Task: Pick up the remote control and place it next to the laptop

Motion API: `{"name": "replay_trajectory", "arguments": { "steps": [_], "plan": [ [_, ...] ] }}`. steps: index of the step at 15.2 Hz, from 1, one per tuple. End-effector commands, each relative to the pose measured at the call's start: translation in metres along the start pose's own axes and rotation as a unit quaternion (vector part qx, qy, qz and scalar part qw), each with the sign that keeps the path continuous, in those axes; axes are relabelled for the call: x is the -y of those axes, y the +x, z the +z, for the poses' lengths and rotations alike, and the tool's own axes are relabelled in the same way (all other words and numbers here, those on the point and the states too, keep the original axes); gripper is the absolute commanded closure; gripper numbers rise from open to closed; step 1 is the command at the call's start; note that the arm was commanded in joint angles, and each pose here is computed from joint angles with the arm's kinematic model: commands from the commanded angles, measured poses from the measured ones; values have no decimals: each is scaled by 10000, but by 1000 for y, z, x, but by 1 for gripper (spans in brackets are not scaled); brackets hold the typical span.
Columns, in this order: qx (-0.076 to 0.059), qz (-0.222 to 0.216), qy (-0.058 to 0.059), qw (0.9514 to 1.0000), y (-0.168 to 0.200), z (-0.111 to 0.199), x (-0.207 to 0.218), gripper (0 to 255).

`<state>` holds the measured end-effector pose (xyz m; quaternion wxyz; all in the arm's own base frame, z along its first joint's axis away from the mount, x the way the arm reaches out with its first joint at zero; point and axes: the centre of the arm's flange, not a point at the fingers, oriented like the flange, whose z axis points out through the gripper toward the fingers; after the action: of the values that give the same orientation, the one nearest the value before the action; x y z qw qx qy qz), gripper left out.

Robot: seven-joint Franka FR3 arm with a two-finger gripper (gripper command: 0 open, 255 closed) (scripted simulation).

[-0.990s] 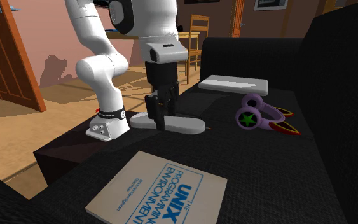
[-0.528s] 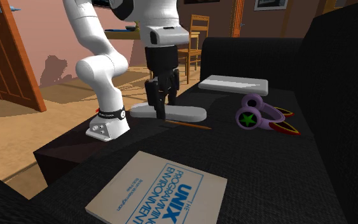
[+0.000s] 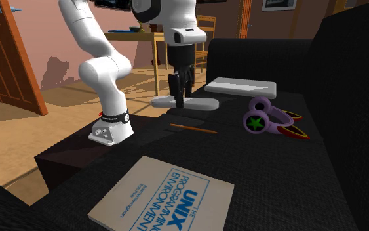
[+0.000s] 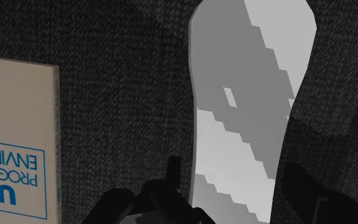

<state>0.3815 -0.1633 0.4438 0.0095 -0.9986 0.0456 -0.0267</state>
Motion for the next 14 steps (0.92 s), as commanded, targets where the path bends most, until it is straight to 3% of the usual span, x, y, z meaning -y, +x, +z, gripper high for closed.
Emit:
{"name": "replay_trajectory", "arguments": {
  "steps": [1, 14],
  "plan": [
    [-2, 8, -3, 10000, -3, -2, 28, 255],
    [-2, 8, -3, 10000, -13, -1, 200, 255]
  ]
}}
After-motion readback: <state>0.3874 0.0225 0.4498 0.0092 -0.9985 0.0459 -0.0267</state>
